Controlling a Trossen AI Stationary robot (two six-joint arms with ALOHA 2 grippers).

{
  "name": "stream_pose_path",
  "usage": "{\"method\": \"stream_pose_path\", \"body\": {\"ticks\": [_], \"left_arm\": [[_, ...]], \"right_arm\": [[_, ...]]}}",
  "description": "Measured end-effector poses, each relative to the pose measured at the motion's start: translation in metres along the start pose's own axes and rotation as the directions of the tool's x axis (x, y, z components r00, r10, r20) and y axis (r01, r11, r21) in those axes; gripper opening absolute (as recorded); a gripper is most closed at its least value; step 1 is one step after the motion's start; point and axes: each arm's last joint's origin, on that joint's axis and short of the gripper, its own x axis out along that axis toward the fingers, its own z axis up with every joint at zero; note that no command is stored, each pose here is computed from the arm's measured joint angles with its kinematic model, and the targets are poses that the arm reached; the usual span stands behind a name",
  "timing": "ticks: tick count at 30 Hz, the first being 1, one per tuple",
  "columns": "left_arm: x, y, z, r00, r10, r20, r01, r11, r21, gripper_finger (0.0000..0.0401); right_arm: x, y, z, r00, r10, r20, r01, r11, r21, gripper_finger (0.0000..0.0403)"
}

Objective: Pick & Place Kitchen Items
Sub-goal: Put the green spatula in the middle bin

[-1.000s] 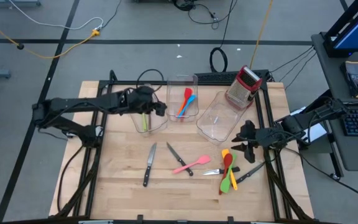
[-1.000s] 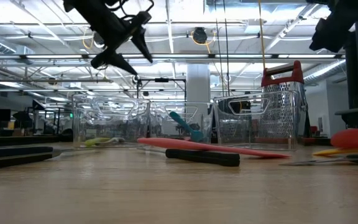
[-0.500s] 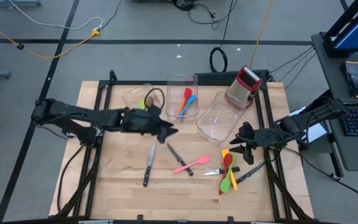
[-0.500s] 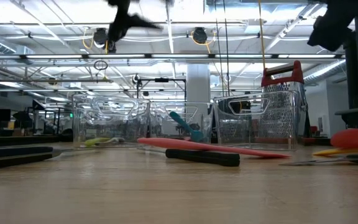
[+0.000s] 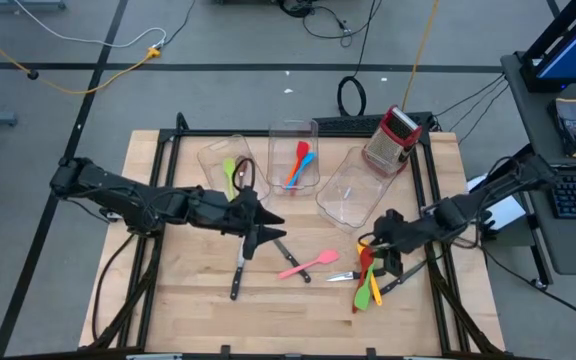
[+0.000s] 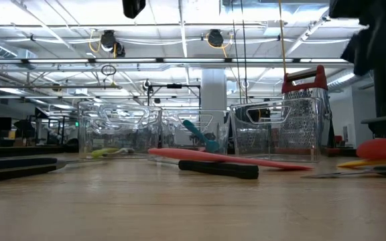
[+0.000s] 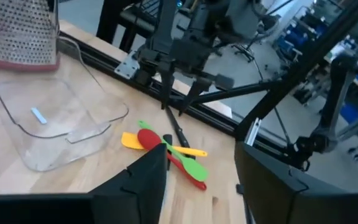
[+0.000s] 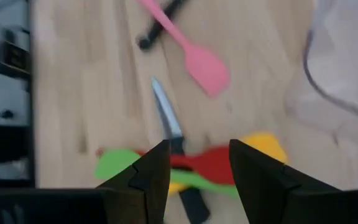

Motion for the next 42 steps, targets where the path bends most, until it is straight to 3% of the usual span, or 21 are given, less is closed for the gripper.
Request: {"method": "stream_pose_path", "body": {"ticks": [8,21,33,42], "left_arm": [[0.0,0.005,0.0,0.998,-0.034,-0.055,0.037,0.998,0.054,0.0144],[-0.039,0.011,0.014,0.998,0.011,-0.058,-0.001,0.986,0.166,0.0107],[-0.087,0.048,-0.037,0.989,-0.099,0.109,0.093,0.994,0.061,0.0106],[-0.109,0.064,-0.059,0.981,-0.119,0.154,0.109,0.992,0.069,0.0106]], "right_arm": [[0.017,-0.004,-0.008,0.982,-0.113,-0.152,0.119,0.992,0.035,0.0155],[0.031,-0.003,-0.009,0.967,-0.16,-0.2,0.172,0.984,0.042,0.0155],[0.032,0.0,-0.007,0.976,-0.134,-0.173,0.144,0.988,0.048,0.016],[0.043,-0.005,-0.004,0.962,-0.17,-0.215,0.197,0.974,0.112,0.023]]}}
